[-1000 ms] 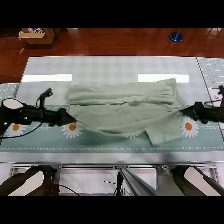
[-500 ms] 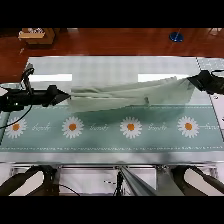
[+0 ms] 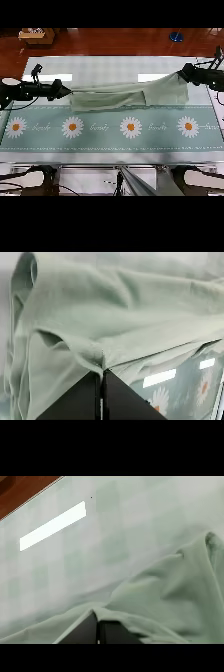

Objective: Fold the shirts.

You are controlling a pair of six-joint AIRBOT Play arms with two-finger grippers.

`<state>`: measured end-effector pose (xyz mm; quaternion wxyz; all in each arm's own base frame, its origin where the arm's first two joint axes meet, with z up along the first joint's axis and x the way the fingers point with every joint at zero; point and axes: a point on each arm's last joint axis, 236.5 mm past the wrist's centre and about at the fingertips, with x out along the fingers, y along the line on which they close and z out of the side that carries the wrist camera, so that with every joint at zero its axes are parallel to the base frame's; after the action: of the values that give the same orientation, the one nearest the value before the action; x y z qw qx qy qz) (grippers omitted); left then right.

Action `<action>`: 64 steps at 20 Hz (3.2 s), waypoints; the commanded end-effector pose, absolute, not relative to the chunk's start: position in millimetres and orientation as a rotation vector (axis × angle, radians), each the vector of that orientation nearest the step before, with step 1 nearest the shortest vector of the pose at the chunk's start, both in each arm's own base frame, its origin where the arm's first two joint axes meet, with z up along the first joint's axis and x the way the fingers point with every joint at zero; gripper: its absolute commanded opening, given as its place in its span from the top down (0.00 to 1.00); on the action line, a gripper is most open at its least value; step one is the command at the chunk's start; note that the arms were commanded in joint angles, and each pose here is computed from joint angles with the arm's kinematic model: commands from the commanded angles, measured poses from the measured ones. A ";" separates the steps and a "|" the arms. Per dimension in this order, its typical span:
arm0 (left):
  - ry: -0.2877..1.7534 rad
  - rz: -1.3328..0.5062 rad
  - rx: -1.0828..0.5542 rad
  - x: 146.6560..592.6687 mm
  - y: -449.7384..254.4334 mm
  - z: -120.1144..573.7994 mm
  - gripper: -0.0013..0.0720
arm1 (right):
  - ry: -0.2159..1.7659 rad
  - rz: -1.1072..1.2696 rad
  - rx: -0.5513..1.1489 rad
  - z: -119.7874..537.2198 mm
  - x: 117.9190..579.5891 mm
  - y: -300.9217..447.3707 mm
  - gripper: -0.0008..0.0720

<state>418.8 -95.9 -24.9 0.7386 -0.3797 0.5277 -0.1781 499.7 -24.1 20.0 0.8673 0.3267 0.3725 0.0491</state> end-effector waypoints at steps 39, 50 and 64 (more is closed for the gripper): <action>1.212 -0.440 -0.774 428.3 -41.9 23.3 0.47 | 1.160 0.135 0.817 -73.7 458.5 -91.1 0.17; 1.211 -0.440 -0.773 428.7 -42.4 23.2 0.47 | 1.295 0.349 0.665 -113.2 460.5 3.3 0.47; 1.206 -0.806 -0.788 412.6 -195.5 67.6 0.95 | 1.038 0.470 0.496 102.2 432.2 6.7 0.96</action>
<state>426.1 -142.1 56.6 0.6977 -0.3633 0.5344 -0.3093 450.6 -0.8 55.6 0.7966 0.2526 0.5065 0.2124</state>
